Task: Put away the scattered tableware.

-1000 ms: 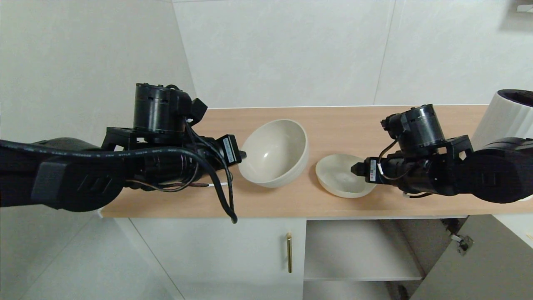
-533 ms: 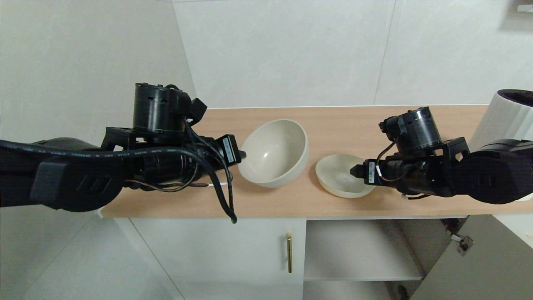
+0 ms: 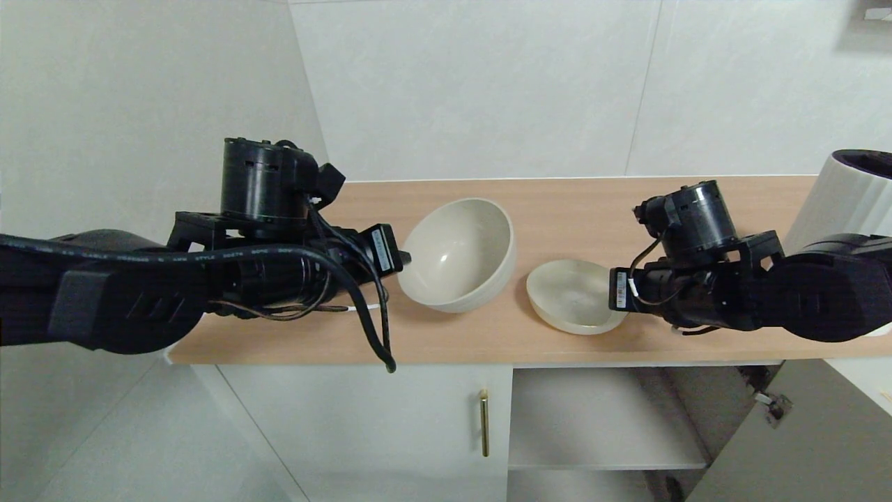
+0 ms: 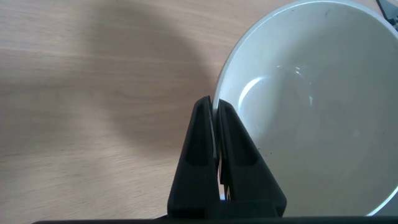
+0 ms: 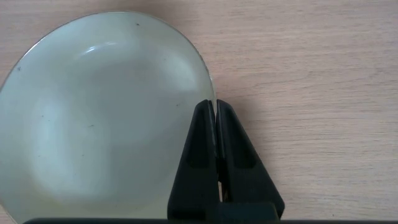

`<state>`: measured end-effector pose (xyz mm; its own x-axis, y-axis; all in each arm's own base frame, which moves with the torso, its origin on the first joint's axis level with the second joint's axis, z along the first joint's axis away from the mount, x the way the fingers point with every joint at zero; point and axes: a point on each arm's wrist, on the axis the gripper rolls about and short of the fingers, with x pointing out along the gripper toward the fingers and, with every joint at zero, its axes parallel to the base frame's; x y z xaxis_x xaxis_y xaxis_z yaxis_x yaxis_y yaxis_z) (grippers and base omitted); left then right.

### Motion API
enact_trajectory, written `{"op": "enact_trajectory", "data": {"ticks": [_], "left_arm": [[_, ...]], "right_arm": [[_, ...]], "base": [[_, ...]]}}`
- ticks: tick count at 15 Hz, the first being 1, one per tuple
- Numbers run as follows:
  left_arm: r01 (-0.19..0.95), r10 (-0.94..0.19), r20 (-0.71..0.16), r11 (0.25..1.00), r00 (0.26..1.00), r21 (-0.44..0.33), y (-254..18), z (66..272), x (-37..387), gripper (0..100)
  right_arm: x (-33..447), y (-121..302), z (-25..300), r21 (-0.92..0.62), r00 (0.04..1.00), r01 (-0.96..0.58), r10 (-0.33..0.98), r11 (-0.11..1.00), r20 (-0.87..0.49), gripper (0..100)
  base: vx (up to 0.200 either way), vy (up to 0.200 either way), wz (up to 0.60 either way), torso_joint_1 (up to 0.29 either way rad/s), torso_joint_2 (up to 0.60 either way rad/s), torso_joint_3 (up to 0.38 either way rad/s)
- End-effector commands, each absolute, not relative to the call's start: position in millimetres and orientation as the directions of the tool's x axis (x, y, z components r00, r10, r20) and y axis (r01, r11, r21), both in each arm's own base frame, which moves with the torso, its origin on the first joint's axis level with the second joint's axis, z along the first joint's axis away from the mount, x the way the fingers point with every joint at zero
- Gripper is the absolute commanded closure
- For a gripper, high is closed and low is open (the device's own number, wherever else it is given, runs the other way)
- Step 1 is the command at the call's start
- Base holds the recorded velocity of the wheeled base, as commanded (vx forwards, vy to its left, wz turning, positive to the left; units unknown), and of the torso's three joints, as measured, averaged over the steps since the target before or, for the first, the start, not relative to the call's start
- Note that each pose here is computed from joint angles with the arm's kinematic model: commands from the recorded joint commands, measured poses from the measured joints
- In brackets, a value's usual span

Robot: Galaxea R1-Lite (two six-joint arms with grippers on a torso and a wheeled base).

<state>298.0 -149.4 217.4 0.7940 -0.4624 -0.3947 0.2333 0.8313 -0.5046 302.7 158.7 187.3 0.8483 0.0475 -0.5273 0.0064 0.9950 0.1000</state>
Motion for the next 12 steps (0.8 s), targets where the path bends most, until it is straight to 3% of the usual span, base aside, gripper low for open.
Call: {"op": "enact_trajectory", "data": {"ticks": [1,5,9,12], "left_arm": [[0.233,-0.462,-0.393,0.831,0.795,-0.505,-149.1,217.9,297.8,100],[0.235,-0.463,-0.389,0.829,0.796,-0.507,-146.3,220.9,292.1,100],[0.245,-0.466,-0.383,0.831,0.798,-0.499,-133.1,225.1,265.3,100],[0.287,-0.466,-0.386,0.852,0.796,-0.438,-126.4,224.3,250.8,100]], "right_arm": [[302.3,158.6,188.1,0.101,0.850,0.006,0.048,0.995,-0.525,100],[289.3,151.8,206.0,0.129,0.865,-0.013,0.076,0.992,-0.497,100],[236.6,127.7,252.1,0.255,0.813,-0.187,0.295,0.949,-0.501,100],[216.5,117.4,258.2,0.265,0.790,-0.210,0.323,0.941,-0.521,100]], "base": [[0.000,0.000,0.00,0.000,0.00,0.000],[0.000,0.000,0.00,0.000,0.00,0.000],[0.000,0.000,0.00,0.000,0.00,0.000],[0.000,0.000,0.00,0.000,0.00,0.000]]}}
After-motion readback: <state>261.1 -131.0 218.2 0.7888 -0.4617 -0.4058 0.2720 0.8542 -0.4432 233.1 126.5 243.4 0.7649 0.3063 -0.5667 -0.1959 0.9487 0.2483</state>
